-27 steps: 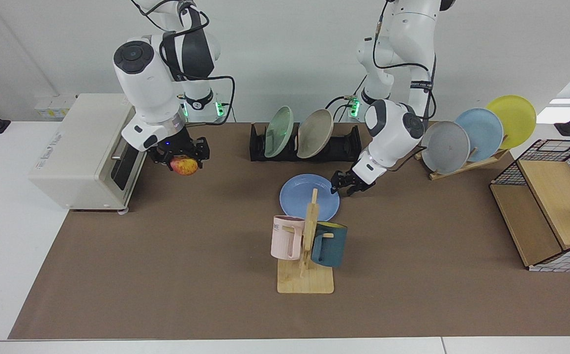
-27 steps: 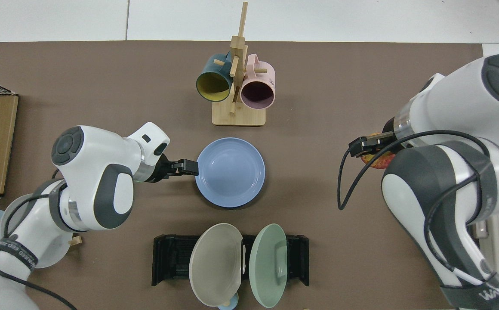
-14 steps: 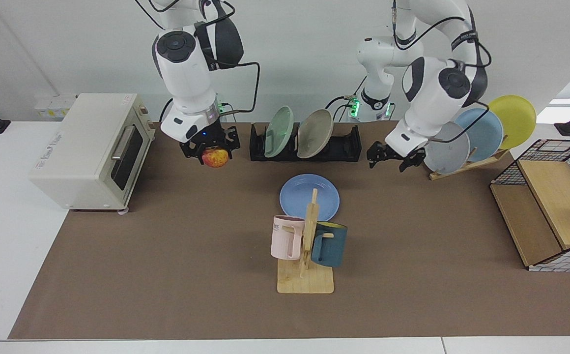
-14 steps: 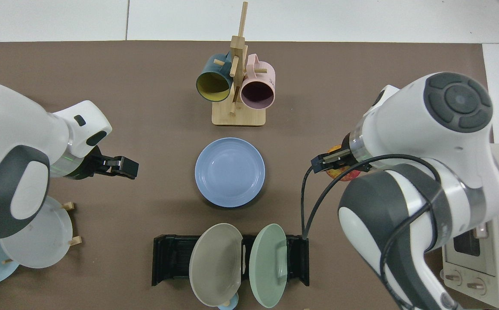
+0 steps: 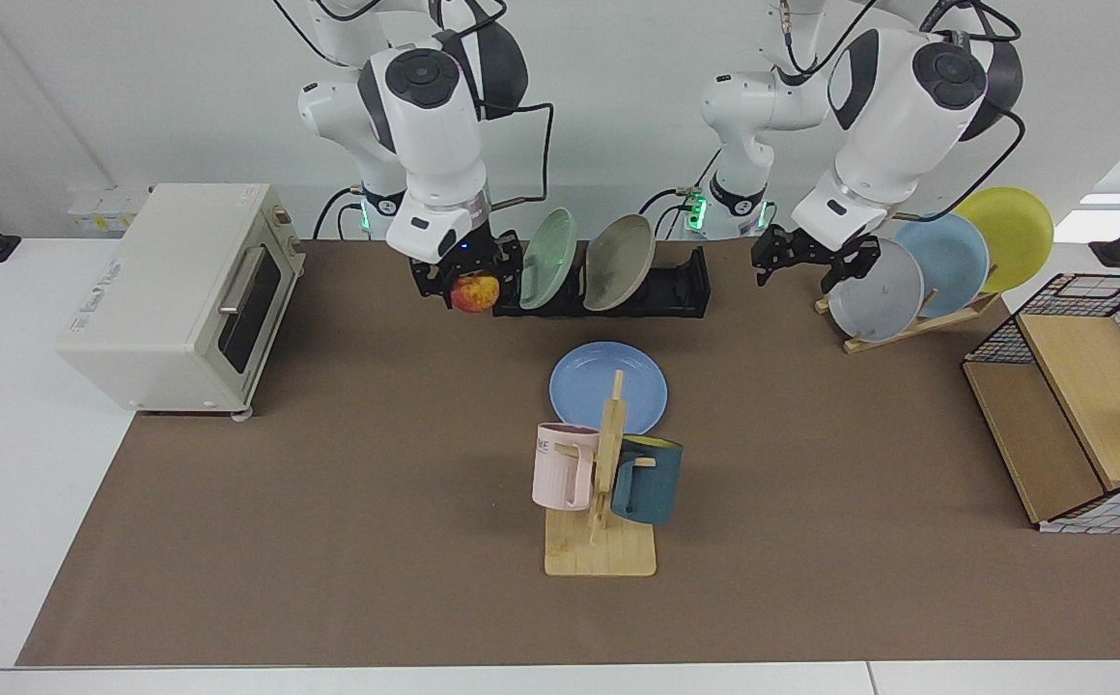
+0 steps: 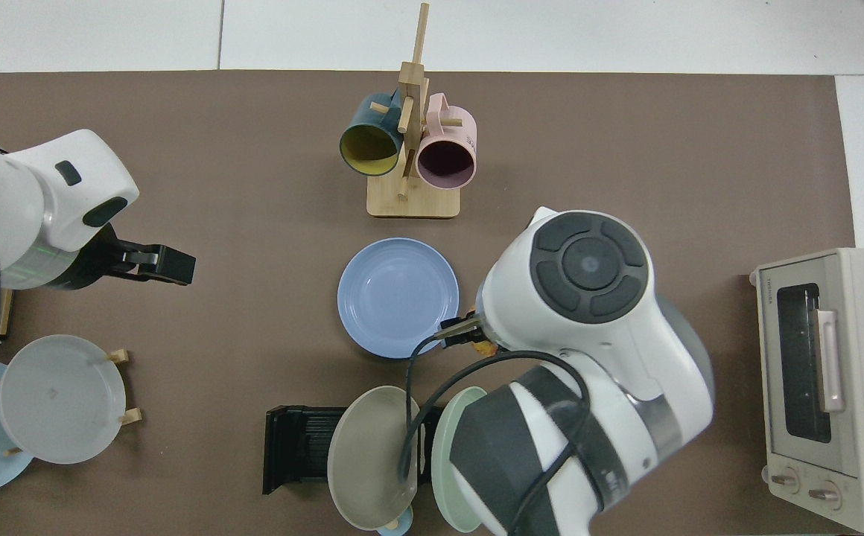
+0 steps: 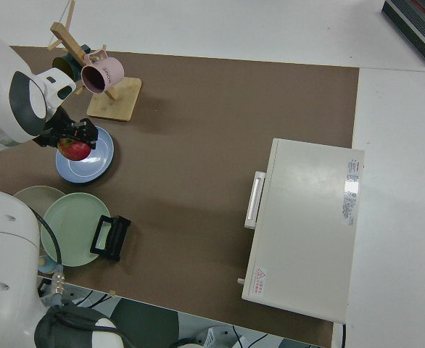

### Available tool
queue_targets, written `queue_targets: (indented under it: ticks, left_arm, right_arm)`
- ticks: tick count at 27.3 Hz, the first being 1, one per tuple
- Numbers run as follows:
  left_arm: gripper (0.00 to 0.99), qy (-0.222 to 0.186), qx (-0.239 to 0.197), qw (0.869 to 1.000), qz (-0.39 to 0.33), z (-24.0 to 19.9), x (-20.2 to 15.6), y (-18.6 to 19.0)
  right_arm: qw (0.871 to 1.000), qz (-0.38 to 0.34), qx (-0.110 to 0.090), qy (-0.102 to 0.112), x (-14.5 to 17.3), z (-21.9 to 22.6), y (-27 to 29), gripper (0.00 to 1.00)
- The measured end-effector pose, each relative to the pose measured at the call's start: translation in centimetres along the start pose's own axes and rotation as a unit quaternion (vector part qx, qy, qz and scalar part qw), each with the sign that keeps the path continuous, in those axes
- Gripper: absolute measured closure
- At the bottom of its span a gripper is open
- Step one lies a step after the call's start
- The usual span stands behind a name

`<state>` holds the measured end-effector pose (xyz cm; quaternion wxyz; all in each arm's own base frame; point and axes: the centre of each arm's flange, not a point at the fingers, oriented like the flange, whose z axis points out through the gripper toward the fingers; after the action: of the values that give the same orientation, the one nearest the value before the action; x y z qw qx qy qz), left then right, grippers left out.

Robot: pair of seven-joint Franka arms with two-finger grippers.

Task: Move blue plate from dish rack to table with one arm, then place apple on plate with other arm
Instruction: 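Release the plate and withdraw the left gripper while the right gripper carries the apple, then lower the apple onto the blue plate with the right gripper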

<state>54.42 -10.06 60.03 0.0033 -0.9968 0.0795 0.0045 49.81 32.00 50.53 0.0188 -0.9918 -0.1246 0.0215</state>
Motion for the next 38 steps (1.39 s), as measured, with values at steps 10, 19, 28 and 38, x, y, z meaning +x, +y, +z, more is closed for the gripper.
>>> queue_targets:
  ticks: [10,19,28,38]
  left_arm:
    - [0.000,0.008,0.004,1.000,0.001,-1.7,0.0,-0.1]
    - [0.000,-0.001,0.004,1.000,0.000,-1.8,-0.3,-0.2]
    - [0.000,0.005,0.004,1.000,-0.006,-2.6,-0.5,-0.9]
    - [0.000,0.005,0.004,1.000,-0.007,-2.6,-0.5,-0.9]
  right_arm:
    - [0.999,0.052,-0.003,-0.002,1.1,3.6,-6.0,0.21]
    - [0.996,0.089,0.002,0.010,3.9,8.5,-10.0,0.21]
    - [0.995,0.098,-0.003,0.006,5.4,12.7,-9.9,0.21]
    - [0.992,0.122,-0.004,0.006,6.2,15.6,-10.1,0.21]
